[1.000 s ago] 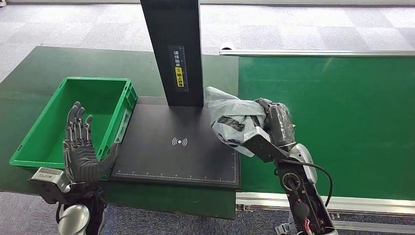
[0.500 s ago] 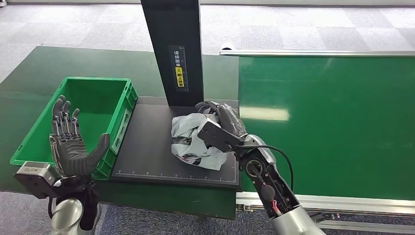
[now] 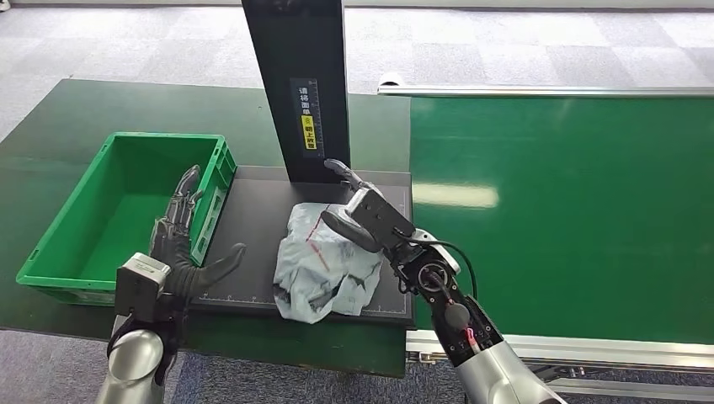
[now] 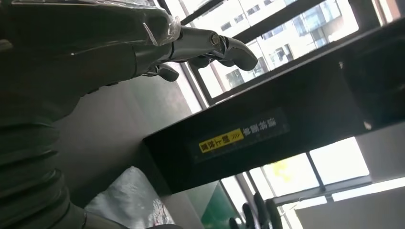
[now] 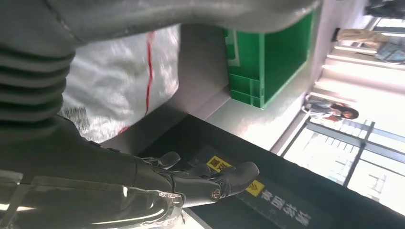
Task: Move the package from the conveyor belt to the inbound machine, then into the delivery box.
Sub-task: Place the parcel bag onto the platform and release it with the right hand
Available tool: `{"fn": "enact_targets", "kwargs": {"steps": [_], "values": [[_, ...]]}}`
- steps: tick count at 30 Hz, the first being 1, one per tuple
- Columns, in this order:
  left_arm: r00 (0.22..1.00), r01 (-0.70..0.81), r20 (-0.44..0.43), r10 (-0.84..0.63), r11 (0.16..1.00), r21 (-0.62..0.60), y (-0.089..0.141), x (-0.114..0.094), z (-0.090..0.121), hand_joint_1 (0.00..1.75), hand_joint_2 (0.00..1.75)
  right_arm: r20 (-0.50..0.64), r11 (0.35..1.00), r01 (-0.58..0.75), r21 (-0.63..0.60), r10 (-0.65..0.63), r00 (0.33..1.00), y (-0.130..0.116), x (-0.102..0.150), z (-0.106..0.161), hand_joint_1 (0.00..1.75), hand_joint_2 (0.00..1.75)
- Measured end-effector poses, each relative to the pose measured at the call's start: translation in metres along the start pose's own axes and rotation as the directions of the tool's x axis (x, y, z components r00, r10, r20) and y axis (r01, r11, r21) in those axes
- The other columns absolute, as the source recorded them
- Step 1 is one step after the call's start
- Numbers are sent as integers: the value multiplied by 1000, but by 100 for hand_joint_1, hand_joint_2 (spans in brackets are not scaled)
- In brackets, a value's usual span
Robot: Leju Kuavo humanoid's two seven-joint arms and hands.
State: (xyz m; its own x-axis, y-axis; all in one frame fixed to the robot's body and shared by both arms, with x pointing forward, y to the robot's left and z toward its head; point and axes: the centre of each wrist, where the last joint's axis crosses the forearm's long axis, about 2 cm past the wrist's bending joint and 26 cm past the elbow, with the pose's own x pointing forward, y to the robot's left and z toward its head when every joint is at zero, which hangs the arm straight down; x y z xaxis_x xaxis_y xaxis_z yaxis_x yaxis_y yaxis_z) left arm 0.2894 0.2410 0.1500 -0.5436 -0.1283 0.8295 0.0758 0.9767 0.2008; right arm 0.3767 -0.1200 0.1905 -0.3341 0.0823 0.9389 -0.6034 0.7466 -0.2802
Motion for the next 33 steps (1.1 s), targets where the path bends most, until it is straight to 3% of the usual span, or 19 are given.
{"fn": "enact_targets", "kwargs": {"steps": [6, 14, 20, 28, 32, 33], "values": [[997, 53, -36, -61, 980, -194, -12, -5, 0, 0, 175, 80, 996, 54, -73, -48, 996, -20, 9, 12, 0, 0], [992, 87, -56, -113, 934, -347, -25, -10, -1, 0, 175, 136, 985, 68, -160, -47, 990, -41, 15, 30, 0, 0], [930, 286, -39, -366, 784, -550, -53, -26, 7, 0, 175, 193, 961, 115, -250, -67, 979, -52, 12, 57, 0, 0], [785, 493, 41, -618, 583, -646, -74, -62, 12, 0, 175, 213, 941, 150, -304, -87, 973, -50, -1, 90, 0, 0], [728, 564, 90, -679, 519, -642, -80, -71, 5, 169, 175, 221, 935, 162, -314, -94, 971, -49, -5, 96, 0, 0], [719, 576, 99, -688, 510, -639, -81, -73, 4, 175, 175, 222, 934, 164, -317, -95, 970, -49, -5, 97, 0, 0]]}}
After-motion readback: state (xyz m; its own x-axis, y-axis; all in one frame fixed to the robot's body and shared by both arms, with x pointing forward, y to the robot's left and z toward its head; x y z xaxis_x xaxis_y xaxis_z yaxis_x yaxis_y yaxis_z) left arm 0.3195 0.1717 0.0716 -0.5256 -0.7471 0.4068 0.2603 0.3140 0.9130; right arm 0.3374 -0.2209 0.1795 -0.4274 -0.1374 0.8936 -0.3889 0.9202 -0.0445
